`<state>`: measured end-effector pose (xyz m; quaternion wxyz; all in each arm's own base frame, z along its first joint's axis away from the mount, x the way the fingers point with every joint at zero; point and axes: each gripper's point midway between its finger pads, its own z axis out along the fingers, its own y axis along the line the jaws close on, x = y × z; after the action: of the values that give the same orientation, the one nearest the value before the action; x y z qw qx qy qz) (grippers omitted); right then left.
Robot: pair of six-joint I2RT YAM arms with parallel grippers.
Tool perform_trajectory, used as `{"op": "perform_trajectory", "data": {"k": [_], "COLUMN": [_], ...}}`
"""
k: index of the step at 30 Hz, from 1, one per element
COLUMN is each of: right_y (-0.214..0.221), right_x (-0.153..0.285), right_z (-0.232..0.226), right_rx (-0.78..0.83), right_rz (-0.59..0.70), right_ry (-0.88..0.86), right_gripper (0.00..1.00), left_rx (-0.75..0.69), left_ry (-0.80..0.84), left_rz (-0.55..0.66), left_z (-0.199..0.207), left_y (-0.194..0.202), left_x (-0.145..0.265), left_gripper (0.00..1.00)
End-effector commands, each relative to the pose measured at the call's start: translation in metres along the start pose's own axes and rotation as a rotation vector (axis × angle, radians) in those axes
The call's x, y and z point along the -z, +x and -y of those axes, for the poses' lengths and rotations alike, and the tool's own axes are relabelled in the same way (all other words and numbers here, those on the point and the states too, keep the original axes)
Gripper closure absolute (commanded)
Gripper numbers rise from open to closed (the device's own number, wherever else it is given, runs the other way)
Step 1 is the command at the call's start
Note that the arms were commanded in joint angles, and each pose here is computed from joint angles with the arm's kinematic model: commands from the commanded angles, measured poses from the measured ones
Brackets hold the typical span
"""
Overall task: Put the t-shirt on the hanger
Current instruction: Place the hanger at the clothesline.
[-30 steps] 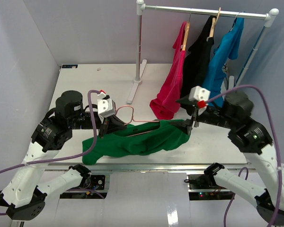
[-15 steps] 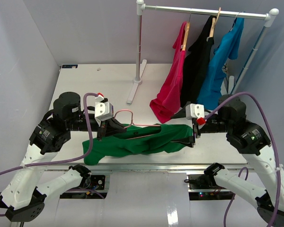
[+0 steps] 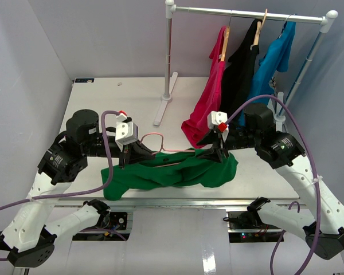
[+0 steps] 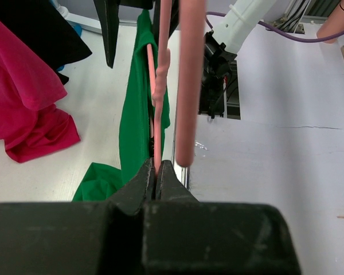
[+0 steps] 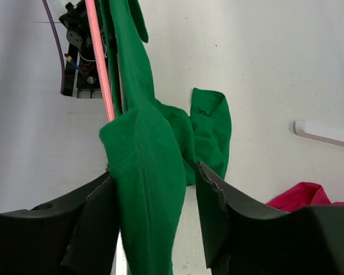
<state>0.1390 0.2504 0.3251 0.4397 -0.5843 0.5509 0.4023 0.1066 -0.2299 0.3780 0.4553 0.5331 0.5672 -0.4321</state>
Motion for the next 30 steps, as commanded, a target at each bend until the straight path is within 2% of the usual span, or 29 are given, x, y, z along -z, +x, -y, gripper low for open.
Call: {"op": "perform_trajectory", "data": {"k": [1,2,3,12,13,14,15,16,19,23,28,30], "right_y": [-0.009,-0.009,-0.009,-0.004,-0.006,-0.008,-0.01,-0.012,-0.014,-0.013,-0.002,0.004], "right_x": [-0.004,-0.004,-0.003,0.006,0.007,0.009,0.009,0.01,0.013,0.015,0.02,0.023], "right_z": [-0.004,-0.006,-0.008,-0.005,-0.004,-0.003,-0.002,-0.001,0.004,0.011,0.026,0.03], "right_rx": [-0.005,-0.009,-0.012,-0.04,-0.045,-0.048,-0.052,-0.057,-0.079,-0.103,-0.213,-0.251], "right_rz": [0.049,0.054,0.058,0.072,0.079,0.086,0.093,0.099,0.107,0.102,0.064,0.048], "right_ry": [-0.028,-0.031,-0.033,0.117,0.13,0.142,0.153,0.163,0.201,0.253,0.362,0.401], "right_gripper": [0.65,0.81,0.92,0.92,0.92,0.92,0.92,0.92,0.92,0.92,0.92,0.92], "left_rx": [-0.045,-0.047,-0.048,-0.063,-0.059,-0.057,-0.055,-0.052,-0.041,-0.019,0.131,0.174], "left_ry": [0.052,0.051,0.05,-0.106,-0.129,-0.151,-0.172,-0.2,-0.284,-0.388,-0.556,-0.643], "left_rz": [0.058,0.059,0.06,0.072,0.075,0.077,0.079,0.079,0.076,0.091,0.148,0.168], "left_z": [0.002,0.001,0.0,-0.027,-0.031,-0.034,-0.037,-0.042,-0.055,-0.07,-0.089,-0.099], "left_y": [-0.015,-0.016,-0.016,-0.027,-0.029,-0.031,-0.032,-0.033,-0.034,-0.037,-0.046,-0.048], "left_x": [-0.006,-0.006,-0.007,-0.004,-0.003,-0.002,-0.001,0.001,0.006,0.013,0.027,0.037], "left_gripper": [1.0,1.0,1.0,1.0,0.95,0.85,0.72,0.64,0.55,0.37,0.02,0.02]}}
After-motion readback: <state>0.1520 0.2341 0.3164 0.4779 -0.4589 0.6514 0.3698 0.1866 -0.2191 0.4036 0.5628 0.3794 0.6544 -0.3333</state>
